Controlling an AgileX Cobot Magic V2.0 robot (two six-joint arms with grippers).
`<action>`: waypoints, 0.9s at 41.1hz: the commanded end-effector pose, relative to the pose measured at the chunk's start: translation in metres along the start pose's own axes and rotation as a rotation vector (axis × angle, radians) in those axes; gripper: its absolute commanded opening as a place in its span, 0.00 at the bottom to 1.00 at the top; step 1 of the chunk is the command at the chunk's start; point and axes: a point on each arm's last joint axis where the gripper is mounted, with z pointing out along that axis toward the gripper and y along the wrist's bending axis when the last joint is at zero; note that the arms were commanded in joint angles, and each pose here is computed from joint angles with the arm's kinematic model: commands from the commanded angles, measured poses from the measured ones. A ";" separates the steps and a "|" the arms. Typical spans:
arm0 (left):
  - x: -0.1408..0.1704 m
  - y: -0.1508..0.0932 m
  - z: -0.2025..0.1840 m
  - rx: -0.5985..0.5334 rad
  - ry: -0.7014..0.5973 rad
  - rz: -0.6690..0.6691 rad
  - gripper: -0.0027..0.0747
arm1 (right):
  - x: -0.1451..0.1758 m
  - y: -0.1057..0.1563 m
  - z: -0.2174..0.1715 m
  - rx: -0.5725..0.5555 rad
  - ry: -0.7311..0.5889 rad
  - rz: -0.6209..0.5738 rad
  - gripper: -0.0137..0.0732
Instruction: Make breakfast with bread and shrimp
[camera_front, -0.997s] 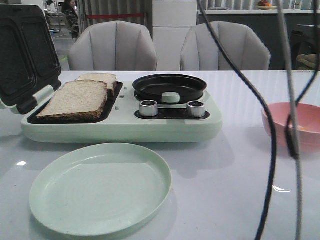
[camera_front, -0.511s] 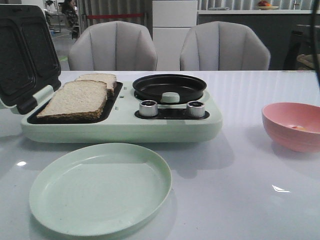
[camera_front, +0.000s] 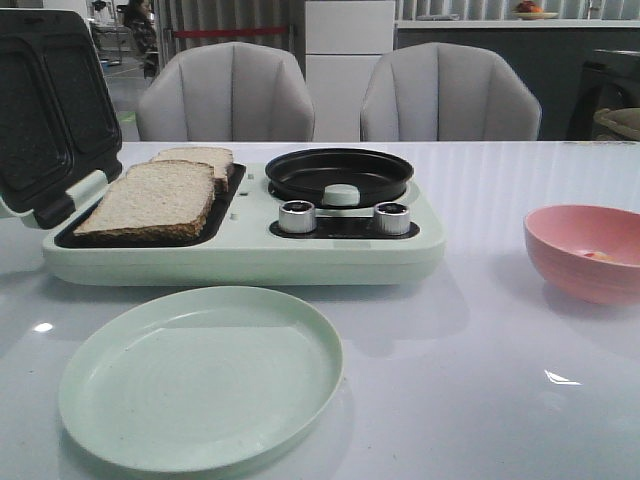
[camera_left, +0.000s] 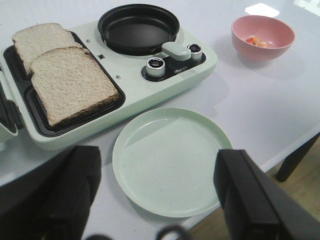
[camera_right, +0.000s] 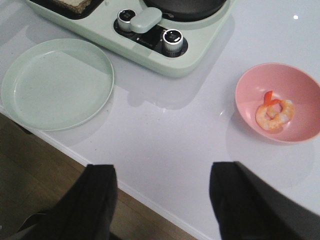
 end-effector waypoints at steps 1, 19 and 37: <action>-0.016 0.000 -0.005 -0.006 -0.114 -0.014 0.72 | -0.002 0.000 -0.014 0.011 -0.114 -0.006 0.75; -0.031 0.003 -0.005 -0.043 -0.077 0.026 0.72 | 0.003 -0.001 -0.019 0.019 -0.135 -0.013 0.75; -0.093 0.035 0.030 -0.292 0.198 -0.059 0.48 | 0.003 -0.001 -0.019 0.019 -0.135 -0.013 0.75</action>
